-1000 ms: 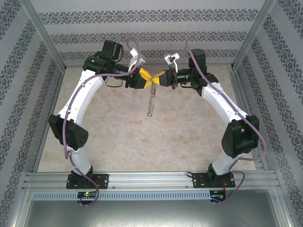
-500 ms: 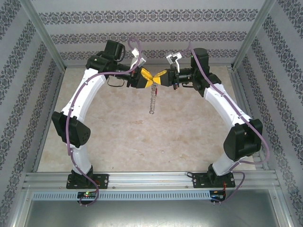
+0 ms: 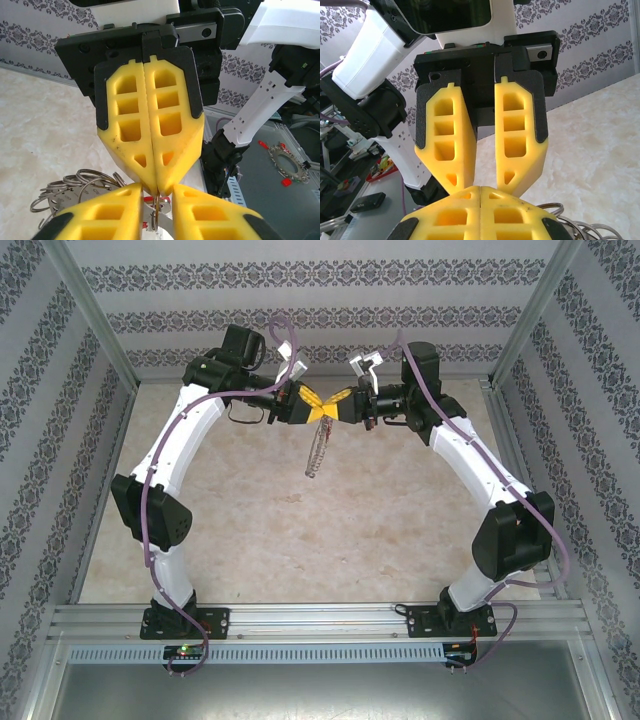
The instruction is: Put the keys on the keyring
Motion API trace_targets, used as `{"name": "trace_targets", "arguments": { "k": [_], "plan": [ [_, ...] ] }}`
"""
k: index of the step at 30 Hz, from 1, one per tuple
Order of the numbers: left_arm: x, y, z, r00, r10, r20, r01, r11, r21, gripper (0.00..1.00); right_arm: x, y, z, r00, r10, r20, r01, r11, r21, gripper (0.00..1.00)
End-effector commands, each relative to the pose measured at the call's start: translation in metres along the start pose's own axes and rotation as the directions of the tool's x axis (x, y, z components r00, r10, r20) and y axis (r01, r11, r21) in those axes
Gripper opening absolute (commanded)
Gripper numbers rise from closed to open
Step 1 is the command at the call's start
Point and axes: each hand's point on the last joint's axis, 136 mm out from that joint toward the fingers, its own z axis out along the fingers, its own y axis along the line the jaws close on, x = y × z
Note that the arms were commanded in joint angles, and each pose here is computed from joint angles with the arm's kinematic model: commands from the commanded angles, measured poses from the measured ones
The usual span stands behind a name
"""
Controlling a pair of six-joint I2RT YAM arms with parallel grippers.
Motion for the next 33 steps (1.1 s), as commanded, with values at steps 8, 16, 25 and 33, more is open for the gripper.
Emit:
{"name": "trace_targets", "arguments": {
  "k": [8,16,25,33],
  "plan": [
    [0.002,-0.011,-0.001,1.000,-0.017,0.014,0.016,0.998,0.061,0.03,-0.008,0.011,0.003,0.996,-0.083,0.011,0.083,0.996,-0.011,0.00],
    [0.007,-0.011,0.000,0.999,-0.032,0.005,0.032,0.997,0.066,0.15,-0.009,0.009,0.003,0.996,-0.084,0.012,0.084,0.996,-0.006,0.00],
    [0.010,-0.013,-0.001,0.999,-0.037,-0.004,0.037,0.997,0.066,0.25,-0.010,0.007,0.003,0.996,-0.083,0.014,0.083,0.997,0.005,0.00],
    [0.008,-0.010,0.000,0.999,-0.035,0.006,0.034,0.997,0.064,0.24,-0.009,0.008,0.003,0.996,-0.085,0.012,0.085,0.996,-0.005,0.00]
  ]
}}
